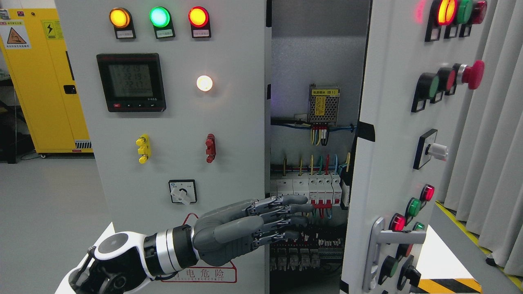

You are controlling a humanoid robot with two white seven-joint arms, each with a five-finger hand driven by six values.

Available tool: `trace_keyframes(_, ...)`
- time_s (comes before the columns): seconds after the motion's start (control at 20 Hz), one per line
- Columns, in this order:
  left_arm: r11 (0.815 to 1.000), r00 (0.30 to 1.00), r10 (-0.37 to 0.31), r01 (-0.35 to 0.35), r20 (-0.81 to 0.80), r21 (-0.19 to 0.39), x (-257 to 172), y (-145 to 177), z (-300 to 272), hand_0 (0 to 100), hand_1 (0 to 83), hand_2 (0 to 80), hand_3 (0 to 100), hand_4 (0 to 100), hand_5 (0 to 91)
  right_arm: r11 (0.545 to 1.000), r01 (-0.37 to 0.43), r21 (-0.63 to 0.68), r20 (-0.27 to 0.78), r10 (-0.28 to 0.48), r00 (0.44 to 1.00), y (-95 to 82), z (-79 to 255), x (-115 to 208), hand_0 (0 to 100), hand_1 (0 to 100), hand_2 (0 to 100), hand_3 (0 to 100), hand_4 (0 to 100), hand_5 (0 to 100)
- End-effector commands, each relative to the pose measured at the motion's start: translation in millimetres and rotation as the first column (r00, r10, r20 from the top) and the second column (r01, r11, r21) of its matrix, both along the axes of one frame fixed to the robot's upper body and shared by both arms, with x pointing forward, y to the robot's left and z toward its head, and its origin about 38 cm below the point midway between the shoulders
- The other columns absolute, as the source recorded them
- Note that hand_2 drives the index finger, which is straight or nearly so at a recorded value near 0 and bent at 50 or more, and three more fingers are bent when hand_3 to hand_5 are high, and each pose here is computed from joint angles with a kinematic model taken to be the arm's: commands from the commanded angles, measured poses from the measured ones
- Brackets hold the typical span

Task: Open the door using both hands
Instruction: 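Reach the left hand into the gap behind the push-button door, then push the push-button door outward with the left hand, swinging it open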

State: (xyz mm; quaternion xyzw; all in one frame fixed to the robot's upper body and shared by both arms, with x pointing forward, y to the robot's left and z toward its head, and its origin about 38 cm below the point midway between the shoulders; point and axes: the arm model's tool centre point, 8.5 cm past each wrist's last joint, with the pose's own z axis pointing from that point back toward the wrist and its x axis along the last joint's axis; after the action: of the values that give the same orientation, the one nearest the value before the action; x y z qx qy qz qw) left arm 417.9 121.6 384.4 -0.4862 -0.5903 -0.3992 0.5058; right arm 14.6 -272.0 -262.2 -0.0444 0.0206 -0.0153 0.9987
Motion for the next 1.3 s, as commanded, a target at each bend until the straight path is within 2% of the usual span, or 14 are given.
trace_keyframes(0.0,0.996,0.996,-0.076,0.074,-0.039,-0.053,19.4,-39.1,29.9,12,55.6,0.0,0,0,0.0,1.0,-0.016,0.019,0.018,0.015,1.0,12.8,-0.7,11.8,0,50,4,0,0,0)
trace_keyframes(0.15,0.989,0.986,-0.149,0.147,-0.081,-0.034,20.4,-59.1,33.2,12,55.6,0.0,0,0,0.0,1.0,-0.019,0.019,0.017,0.018,1.0,12.8,-0.7,11.3,0,50,4,0,0,0)
trace_keyframes(0.25,0.986,0.983,-0.167,0.166,-0.081,-0.02,18.8,-68.8,34.1,12,55.6,0.0,0,0,0.0,0.999,-0.029,0.018,0.015,0.029,0.999,12.8,-0.7,11.2,0,50,4,0,0,0)
trace_keyframes(0.35,0.981,0.979,-0.191,0.189,-0.073,-0.032,15.0,-79.7,39.1,12,55.6,0.0,0,0,0.0,0.999,-0.046,0.019,0.016,0.046,0.999,13.9,-0.7,12.3,0,50,4,0,0,0)
trace_keyframes(0.65,0.979,0.976,-0.202,0.202,-0.081,-0.015,21.3,-97.2,49.7,12,55.6,0.0,0,0,0.0,0.999,-0.051,0.017,0.021,0.051,0.998,12.9,-0.6,14.9,0,50,4,0,0,0)
trace_keyframes(0.95,0.969,0.964,-0.247,0.246,-0.099,-0.017,15.3,-120.7,46.4,12,55.6,0.0,0,0,0.0,0.999,-0.05,0.019,0.019,0.049,0.999,13.9,-0.6,14.7,0,50,4,0,0,0)
trace_keyframes(1.25,0.968,0.965,-0.249,0.249,-0.083,-0.014,16.6,-125.1,59.4,12,55.6,0.0,0,0,0.0,0.999,-0.048,0.019,0.021,0.048,0.999,13.9,-0.6,14.9,0,50,4,0,0,0)
